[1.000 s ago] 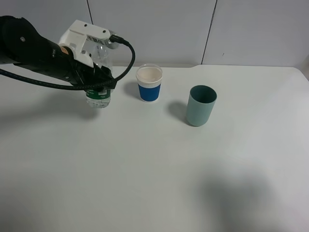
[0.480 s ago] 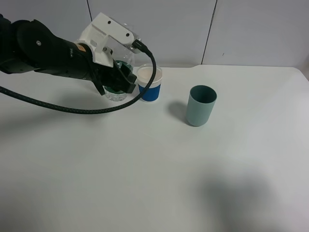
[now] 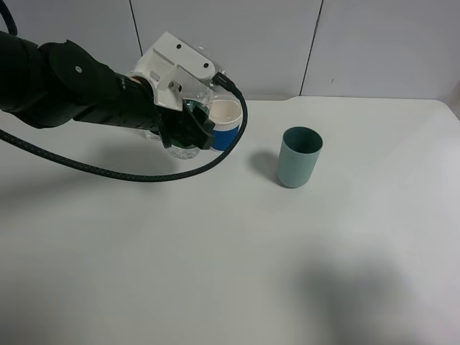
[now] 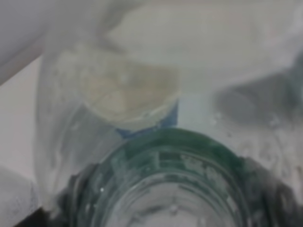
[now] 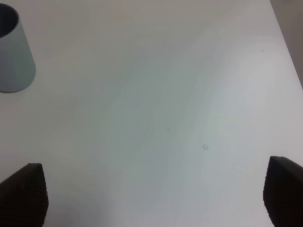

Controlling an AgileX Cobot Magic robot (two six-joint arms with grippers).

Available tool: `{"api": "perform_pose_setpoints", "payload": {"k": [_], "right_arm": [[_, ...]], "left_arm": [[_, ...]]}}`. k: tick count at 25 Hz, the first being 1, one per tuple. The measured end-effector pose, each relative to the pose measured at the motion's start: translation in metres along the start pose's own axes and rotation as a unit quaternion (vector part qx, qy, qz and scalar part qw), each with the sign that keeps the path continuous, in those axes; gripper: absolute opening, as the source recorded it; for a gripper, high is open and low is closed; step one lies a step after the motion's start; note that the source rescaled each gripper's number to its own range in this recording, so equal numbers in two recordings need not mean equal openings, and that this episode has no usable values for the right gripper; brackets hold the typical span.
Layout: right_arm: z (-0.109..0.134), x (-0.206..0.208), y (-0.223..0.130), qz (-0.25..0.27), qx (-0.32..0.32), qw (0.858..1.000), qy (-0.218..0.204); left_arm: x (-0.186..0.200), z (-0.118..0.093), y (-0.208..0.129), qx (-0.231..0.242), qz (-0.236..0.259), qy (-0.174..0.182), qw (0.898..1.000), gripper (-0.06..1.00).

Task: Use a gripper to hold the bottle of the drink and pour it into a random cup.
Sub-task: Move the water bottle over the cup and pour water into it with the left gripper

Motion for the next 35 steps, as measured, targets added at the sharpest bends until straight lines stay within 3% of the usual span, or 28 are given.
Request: {"api": "perform_pose_setpoints", "payload": {"k": [10, 17, 21, 26, 29, 35], "right_arm": [[0.0, 0.0, 0.0, 0.0, 0.0, 1.0, 0.0], [0.0, 0.0, 0.0, 0.0, 0.0, 1.0, 0.0], [0.0, 0.0, 0.0, 0.0, 0.0, 1.0, 0.0], [0.0, 0.0, 0.0, 0.0, 0.0, 1.0, 0.0], [0.0, 0.0, 0.0, 0.0, 0.0, 1.0, 0.0], [0.0, 0.0, 0.0, 0.0, 0.0, 1.0, 0.0]], "left_arm": [[0.0, 0.004, -0.001, 0.006, -0.001, 0.002, 1.0, 0.0], [-0.001, 0.044, -0.027, 0.095, 0.042, 0.009, 0.995, 0.0], [0.004, 0.075, -0.051, 0.116, 0.088, 0.039, 0.989, 0.0], [0.008, 0.1, -0.066, 0.133, 0.11, 0.076, 0.982, 0.0], [0.011, 0.109, -0.068, 0.122, 0.125, 0.1, 0.979, 0.0], [0.019, 0.143, -0.052, 0.064, 0.131, 0.182, 0.972, 0.0]]}}
Point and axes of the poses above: a point on each arm's last joint axis where the gripper is mounted, x pointing back along that axis away from the gripper, z along the wrist's bending axis when the last joint is at zero, y = z × x, the point moved 6 cm from there along -x, pointing out along that axis toward the gripper, and after that the axes turned 8 degrees about -x, right-handed, at the moved point
